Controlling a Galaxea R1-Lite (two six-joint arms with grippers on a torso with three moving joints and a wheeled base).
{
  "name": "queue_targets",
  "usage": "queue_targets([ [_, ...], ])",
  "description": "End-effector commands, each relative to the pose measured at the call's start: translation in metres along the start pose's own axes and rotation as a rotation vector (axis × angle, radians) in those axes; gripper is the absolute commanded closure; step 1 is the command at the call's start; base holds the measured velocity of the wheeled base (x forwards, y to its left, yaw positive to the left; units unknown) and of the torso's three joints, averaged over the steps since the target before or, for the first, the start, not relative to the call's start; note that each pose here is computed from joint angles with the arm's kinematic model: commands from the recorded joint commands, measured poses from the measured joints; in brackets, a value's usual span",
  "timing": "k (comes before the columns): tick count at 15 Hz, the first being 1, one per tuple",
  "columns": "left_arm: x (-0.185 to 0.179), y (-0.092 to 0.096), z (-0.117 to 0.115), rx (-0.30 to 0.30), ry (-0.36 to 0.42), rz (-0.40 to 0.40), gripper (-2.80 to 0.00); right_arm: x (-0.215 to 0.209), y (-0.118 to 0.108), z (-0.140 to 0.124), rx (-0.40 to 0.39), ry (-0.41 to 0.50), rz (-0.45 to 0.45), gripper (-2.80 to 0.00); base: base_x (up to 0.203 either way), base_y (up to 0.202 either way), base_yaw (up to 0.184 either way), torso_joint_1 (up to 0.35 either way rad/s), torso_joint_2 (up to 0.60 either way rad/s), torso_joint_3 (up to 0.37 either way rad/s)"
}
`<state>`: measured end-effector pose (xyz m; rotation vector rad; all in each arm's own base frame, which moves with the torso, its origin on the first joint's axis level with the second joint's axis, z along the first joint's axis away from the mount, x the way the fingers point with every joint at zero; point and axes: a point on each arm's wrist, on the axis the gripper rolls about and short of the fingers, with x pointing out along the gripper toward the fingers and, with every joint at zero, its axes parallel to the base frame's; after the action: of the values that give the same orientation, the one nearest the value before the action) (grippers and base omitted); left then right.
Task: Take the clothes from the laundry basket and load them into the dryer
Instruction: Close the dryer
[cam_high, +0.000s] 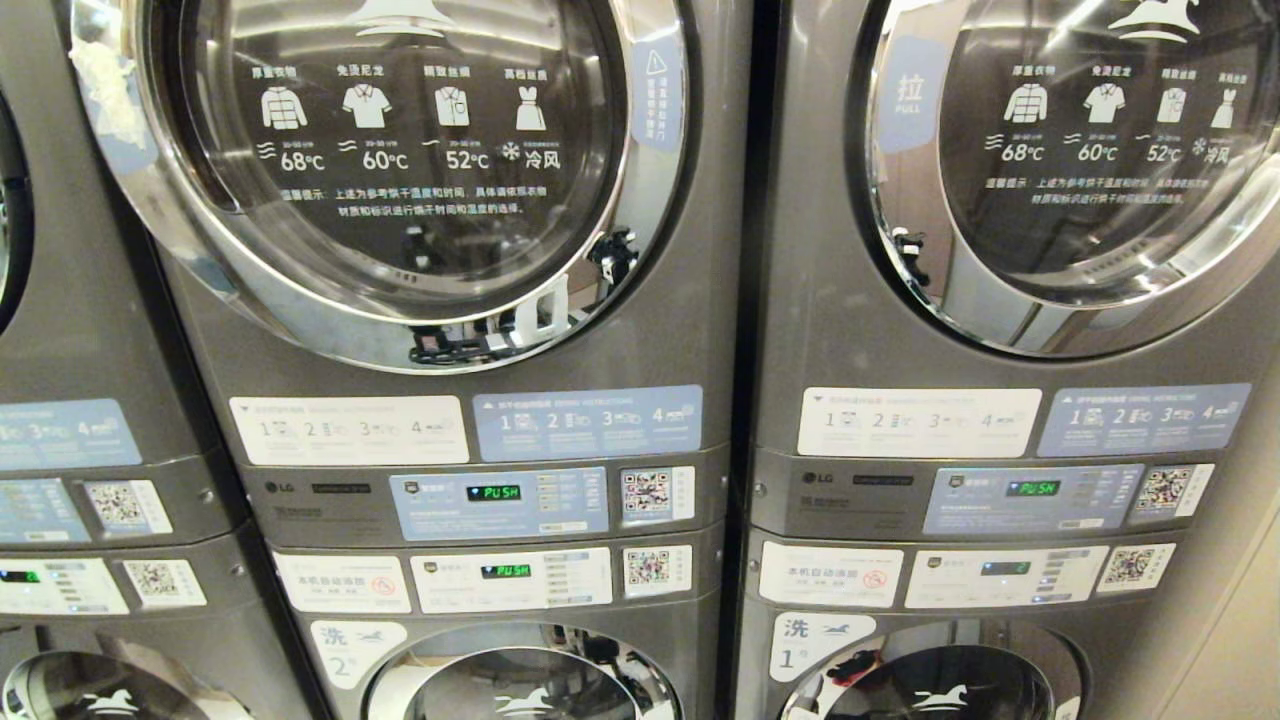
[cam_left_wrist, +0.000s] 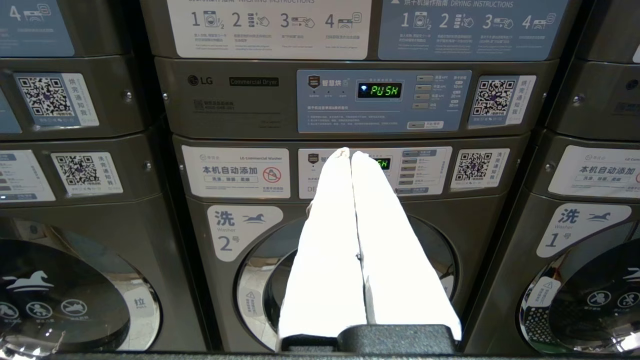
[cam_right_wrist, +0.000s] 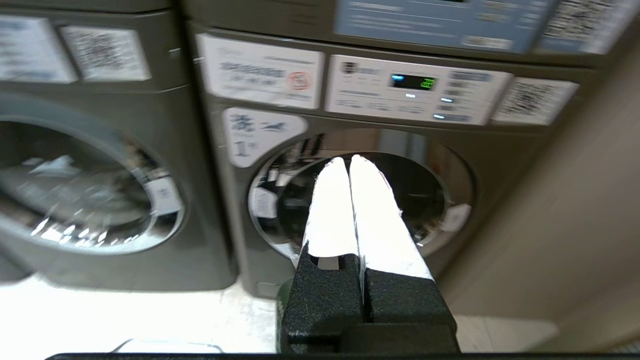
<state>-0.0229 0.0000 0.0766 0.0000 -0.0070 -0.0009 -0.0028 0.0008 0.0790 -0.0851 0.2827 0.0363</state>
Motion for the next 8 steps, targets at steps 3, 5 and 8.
queue_targets([
  [3,0.000,0.000,0.000,0.000,-0.001,-0.001,0.00,-0.008,0.000,-0.003,-0.008,-0.100,-0.003,0.00,0.000,0.000,0.000,0.000,0.00,0.000],
  [5,0.000,0.000,0.000,0.000,-0.001,-0.001,0.00,-0.017,0.001,-0.008,-0.016,-0.229,-0.017,0.00,0.000,0.000,0.000,0.000,0.00,0.000],
  [8,0.000,0.000,0.000,0.000,-0.001,0.001,0.00,-0.019,0.001,-0.009,0.014,-0.260,-0.020,0.00,0.000,0.000,0.000,0.000,0.00,0.000],
])
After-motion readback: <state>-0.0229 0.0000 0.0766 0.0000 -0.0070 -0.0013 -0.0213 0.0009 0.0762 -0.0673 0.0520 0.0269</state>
